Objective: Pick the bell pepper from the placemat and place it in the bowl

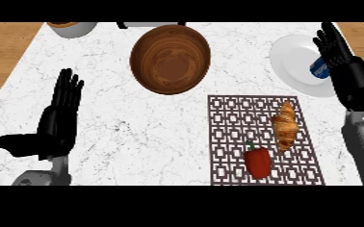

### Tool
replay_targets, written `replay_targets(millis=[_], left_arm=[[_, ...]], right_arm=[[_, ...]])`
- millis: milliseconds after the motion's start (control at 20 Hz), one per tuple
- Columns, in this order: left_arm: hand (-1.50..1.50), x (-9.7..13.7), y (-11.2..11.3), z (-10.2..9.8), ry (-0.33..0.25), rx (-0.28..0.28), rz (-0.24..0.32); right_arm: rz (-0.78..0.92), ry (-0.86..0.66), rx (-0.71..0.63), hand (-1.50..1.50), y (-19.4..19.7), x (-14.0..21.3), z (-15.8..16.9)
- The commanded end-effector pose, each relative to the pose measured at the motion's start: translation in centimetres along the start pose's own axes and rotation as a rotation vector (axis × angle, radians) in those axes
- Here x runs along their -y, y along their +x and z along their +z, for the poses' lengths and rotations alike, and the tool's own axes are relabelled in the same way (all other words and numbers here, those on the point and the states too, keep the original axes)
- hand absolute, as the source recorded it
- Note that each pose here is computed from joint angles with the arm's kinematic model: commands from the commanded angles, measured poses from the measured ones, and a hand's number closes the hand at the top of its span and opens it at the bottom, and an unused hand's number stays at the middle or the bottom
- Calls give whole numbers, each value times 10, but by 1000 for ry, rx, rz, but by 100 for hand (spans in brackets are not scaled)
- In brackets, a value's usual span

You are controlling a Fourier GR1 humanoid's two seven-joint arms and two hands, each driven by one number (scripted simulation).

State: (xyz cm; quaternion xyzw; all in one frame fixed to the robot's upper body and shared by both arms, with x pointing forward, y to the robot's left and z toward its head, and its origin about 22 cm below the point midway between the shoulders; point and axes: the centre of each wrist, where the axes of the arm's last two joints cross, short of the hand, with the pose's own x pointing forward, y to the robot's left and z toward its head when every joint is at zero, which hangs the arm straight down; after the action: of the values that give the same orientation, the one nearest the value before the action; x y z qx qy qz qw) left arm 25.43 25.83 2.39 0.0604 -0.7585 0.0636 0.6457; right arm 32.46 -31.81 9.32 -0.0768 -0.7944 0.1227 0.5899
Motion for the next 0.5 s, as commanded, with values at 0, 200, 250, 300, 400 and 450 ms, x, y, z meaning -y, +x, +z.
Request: replay_targets(millis=[0, 200, 250, 300, 400, 450], left_arm=[[0, -13, -1, 3, -27, -30, -14], [0, 14, -10, 8, -223, -155, 13], [0, 14, -3, 8, -259, -187, 41], [0, 13, -14, 15, -205, -183, 32], [0, 21, -18, 20, -248, -233, 70], [0, 20, -12, 17, -271, -228, 75]], right_arm=[[11, -23, -13, 150, -7, -17, 24], [225, -80, -74, 150, -2, -38, 63], [282, -86, -99, 150, -2, -32, 73], [613, -198, -304, 150, -27, 35, 83], [327, -486, -247, -150, -33, -21, 102], [367, -495, -220, -150, -32, -34, 119]])
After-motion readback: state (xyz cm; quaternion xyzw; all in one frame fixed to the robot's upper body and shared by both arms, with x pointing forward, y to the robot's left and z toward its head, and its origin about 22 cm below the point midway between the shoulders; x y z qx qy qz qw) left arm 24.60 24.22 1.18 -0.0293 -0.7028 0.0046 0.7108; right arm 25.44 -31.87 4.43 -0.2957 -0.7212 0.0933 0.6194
